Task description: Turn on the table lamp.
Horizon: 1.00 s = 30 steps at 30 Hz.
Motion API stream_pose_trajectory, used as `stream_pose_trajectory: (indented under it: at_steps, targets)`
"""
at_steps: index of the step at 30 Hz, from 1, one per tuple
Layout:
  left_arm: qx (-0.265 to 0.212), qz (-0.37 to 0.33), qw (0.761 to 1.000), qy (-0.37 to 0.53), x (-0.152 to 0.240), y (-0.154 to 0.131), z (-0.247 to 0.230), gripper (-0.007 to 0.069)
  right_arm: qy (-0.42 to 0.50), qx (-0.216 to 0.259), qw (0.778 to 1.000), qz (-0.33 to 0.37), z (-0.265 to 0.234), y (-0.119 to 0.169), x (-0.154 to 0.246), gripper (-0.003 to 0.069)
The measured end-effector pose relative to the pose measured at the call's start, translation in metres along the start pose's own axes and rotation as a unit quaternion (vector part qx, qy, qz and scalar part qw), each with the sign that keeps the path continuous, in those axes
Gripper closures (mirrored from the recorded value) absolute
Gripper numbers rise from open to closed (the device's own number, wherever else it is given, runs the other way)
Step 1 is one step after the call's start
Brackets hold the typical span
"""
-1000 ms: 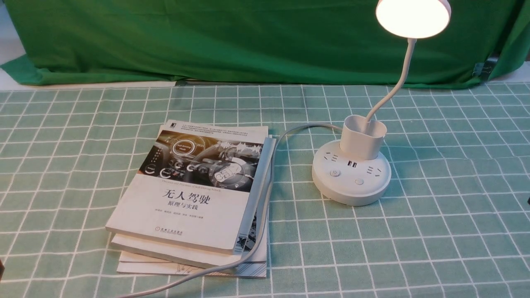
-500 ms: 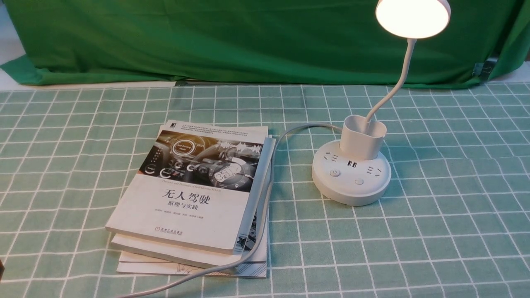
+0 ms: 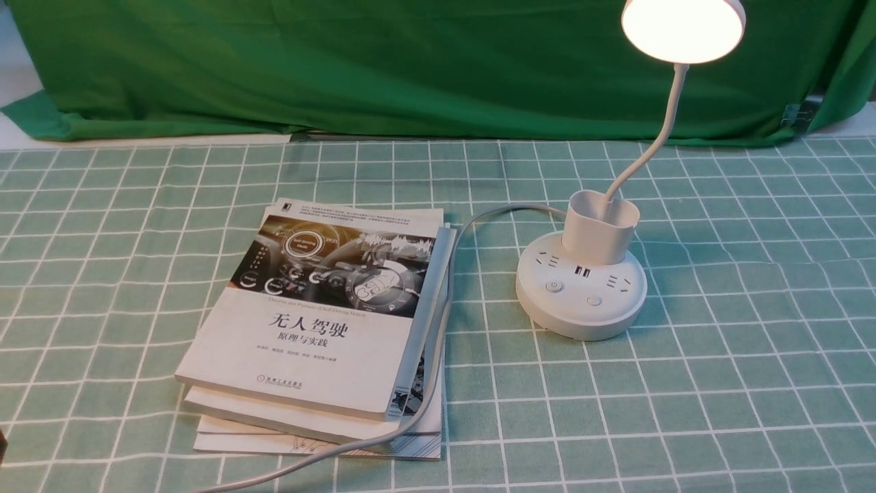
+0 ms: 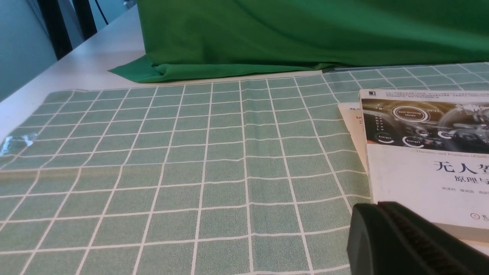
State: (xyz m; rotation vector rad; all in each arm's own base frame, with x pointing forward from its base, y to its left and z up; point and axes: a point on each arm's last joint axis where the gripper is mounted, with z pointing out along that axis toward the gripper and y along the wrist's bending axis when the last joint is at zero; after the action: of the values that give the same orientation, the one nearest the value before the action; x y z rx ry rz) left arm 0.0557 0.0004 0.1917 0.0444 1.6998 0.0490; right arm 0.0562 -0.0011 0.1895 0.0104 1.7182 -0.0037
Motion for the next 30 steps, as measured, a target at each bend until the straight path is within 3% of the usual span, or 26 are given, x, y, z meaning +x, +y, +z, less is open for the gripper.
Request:
stream_pose_trajectory:
  at_steps: [30]
  targets:
    - [0.000, 0.000, 1.000, 0.000, 0.0000, 0.0000, 0.0000, 0.0604, 0.002, 0.000, 1.000, 0.000, -0.0001, -0.0001, 0.0004, 0.0444]
